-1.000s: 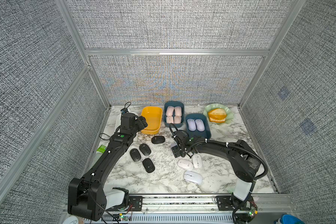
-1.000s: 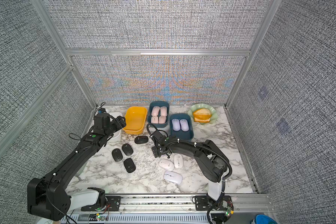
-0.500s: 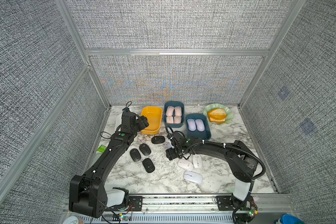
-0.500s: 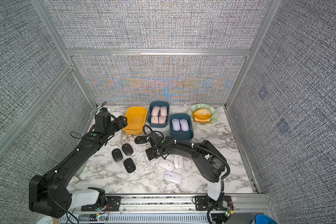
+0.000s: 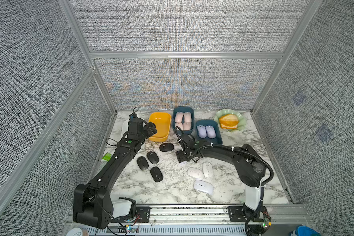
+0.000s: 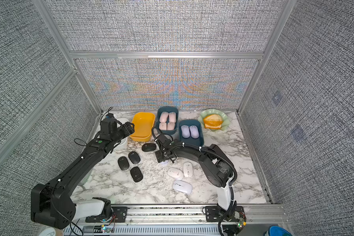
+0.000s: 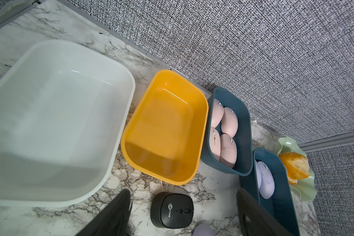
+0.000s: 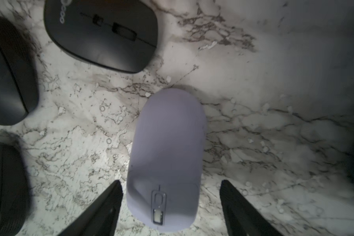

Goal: Place the mice by color into the storage box
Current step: Move the mouse to the center of the board.

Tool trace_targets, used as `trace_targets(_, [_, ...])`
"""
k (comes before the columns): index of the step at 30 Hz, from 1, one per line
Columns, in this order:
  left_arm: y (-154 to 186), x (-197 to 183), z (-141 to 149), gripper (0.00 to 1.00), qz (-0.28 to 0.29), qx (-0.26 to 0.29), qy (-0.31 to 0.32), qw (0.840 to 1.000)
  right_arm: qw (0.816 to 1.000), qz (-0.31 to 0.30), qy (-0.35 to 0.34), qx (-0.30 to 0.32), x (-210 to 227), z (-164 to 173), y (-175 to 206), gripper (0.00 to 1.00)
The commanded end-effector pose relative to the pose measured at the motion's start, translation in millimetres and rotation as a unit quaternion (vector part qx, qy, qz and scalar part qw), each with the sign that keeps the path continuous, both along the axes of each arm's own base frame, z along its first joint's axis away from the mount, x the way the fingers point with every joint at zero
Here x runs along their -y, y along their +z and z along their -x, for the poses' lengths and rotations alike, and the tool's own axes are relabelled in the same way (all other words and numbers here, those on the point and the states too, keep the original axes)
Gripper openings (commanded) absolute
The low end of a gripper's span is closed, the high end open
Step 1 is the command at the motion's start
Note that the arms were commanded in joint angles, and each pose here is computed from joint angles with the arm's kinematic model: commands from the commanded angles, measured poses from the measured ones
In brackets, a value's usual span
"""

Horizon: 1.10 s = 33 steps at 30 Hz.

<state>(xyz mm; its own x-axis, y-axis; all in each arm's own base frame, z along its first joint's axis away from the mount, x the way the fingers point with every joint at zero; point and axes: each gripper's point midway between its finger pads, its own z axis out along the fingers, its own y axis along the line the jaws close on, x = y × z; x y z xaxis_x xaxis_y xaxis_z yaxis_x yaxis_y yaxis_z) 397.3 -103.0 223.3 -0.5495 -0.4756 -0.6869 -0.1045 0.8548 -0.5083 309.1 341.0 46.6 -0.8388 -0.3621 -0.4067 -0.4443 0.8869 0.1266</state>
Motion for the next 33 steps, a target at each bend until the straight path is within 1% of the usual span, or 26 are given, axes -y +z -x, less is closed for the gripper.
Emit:
trace_targets(1, [2.5,2.9,-1.8,0.82,0.004,0.003,-0.008,1.0,1.0,0.0,-0.003,-0.002,-7.7,8.2,-2.2,0.78])
trace_targets(5, [0.0,6.2,-2.8,0.82,0.006,-0.005,-0.016,1.0,0.999,-0.028,0.014,-0.018,-30.7,23.9,1.4,0.78])
trace_targets(6, [0.1,7.3,-2.9,0.82,0.007,-0.007,-0.019,1.0,0.999,-0.043,0.019,-0.023,-38.3,27.4,4.8,0.78])
trace_targets(9, [-1.9,8.3,-4.0,0.82,0.004,-0.013,-0.022,1.0,0.991,-0.114,0.042,-0.049,-66.3,38.5,22.2,0.78])
trace_targets(10, [-1.9,8.2,-3.9,0.82,0.003,-0.014,-0.022,1.0,0.989,-0.131,0.051,-0.05,-73.2,38.9,29.2,0.78])
trace_targets(11, [-2.3,8.5,-4.0,0.82,0.003,-0.015,-0.023,1.0,0.989,-0.133,0.054,-0.045,-75.5,37.0,33.0,0.78])
trace_targets(14, [-2.0,8.9,-4.2,0.82,0.002,-0.015,-0.024,1.0,0.993,-0.106,0.047,-0.015,-67.7,17.9,39.8,0.78])
trace_targets(17, [-0.1,8.4,-4.0,0.82,0.002,-0.013,-0.023,1.0,0.997,-0.06,0.046,0.032,-56.7,-4.3,41.5,0.78])
trace_targets(19, [-0.4,9.1,-3.8,0.82,0.003,-0.012,-0.025,1.0,0.996,-0.04,0.06,0.045,-57.0,-16.0,37.6,0.78])
trace_targets(25, [0.2,7.4,-3.8,0.82,0.001,-0.012,-0.022,1.0,0.992,-0.033,0.114,0.047,-76.3,-30.6,25.9,0.78])
trace_targets(29, [-1.3,8.0,-4.4,0.82,0.003,-0.013,-0.023,1.0,0.99,-0.048,0.126,0.029,-89.5,-30.7,12.7,0.78])
trace_targets(33, [-4.5,10.3,-5.0,0.81,0.005,-0.018,-0.027,0.999,0.991,-0.044,0.123,0.02,-92.3,-32.4,2.7,0.78])
